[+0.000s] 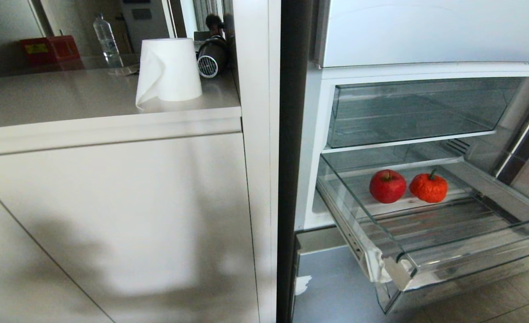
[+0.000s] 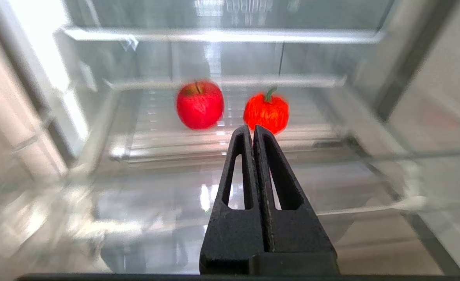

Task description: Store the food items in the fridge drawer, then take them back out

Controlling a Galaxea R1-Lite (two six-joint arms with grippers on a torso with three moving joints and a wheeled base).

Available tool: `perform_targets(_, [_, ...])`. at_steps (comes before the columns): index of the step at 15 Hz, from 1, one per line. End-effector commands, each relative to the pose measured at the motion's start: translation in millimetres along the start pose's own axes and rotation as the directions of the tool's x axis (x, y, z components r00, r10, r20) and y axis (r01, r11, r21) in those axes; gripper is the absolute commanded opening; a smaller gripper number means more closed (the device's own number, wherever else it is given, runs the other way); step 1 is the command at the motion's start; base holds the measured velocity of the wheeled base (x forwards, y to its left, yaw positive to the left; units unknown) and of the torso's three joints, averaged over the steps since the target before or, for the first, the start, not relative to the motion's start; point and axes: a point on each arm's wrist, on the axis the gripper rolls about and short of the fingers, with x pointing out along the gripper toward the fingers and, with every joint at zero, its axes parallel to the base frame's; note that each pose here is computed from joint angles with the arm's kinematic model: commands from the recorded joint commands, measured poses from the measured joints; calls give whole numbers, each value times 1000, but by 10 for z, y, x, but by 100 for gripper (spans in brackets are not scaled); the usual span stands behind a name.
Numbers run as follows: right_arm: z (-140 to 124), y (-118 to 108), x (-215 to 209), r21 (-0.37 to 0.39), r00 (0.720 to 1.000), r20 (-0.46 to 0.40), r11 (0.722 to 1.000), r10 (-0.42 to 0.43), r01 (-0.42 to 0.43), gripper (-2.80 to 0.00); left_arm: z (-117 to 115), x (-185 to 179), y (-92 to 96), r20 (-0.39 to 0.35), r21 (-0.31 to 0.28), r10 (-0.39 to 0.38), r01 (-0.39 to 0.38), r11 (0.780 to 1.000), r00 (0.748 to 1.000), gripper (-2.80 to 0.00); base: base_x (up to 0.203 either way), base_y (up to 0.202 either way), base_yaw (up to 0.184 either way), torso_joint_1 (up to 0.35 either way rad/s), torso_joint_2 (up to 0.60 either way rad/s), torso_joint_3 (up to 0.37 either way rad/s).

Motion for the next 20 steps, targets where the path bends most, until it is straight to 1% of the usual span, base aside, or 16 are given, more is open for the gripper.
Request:
perform_targets(1, [-138,-7,-568,6,981,192,1000,6,-8,-280,0,0,0,0,0,0,0,1000,1000,-280,0,0,0,0,0,0])
perform_targets(2, [-273,-9,-665,9,980,198,1000,-3,1,-280,0,0,0,0,0,0,0,1000,1000,-280,0,0,0,0,0,0])
perform_targets(3, [-459,-10,-710,11,986,167,1000,-22,21,-280,0,0,0,0,0,-1,1,1000,1000,-280,0,0,0,0,0,0])
perform_targets(4, [-648,-4,-700,8,994,109,1000,-23,23,-280,0,0,0,0,0,0,0,1000,1000,-280,0,0,0,0,0,0])
perform_targets(5, [-756,2,-666,4,999,46,1000,-11,11,-280,0,0,0,0,0,0,0,1000,1000,-280,0,0,0,0,0,0])
perform_targets(7, [-828,23,-521,14,995,-97,1000,2,-1,-280,0,0,0,0,0,0,0,1000,1000,-280,0,0,0,0,0,0])
perform_targets(9, [-856,43,-370,50,977,-215,999,11,-1,-280,0,0,0,0,0,0,0,1000,1000,-280,0,0,0,0,0,0])
perform_targets(10, [-861,54,-287,69,963,-270,998,16,3,-280,0,0,0,0,0,0,0,1000,1000,-280,0,0,0,0,0,0])
perform_targets(12, [-886,76,-122,82,929,-370,997,20,12,-280,0,0,0,0,0,0,0,1000,1000,-280,0,0,0,0,0,0])
perform_targets(15, [-910,110,127,93,897,-442,996,30,13,-280,0,0,0,0,0,0,0,1000,1000,-280,0,0,0,0,0,0])
perform_targets(16, [-914,122,212,101,891,-453,995,36,12,-280,0,0,0,0,0,0,0,1000,1000,-280,0,0,0,0,0,0])
perform_targets(20, [-918,177,625,143,886,-461,989,48,21,-280,0,0,0,0,0,0,0,1000,1000,-280,0,0,0,0,0,0])
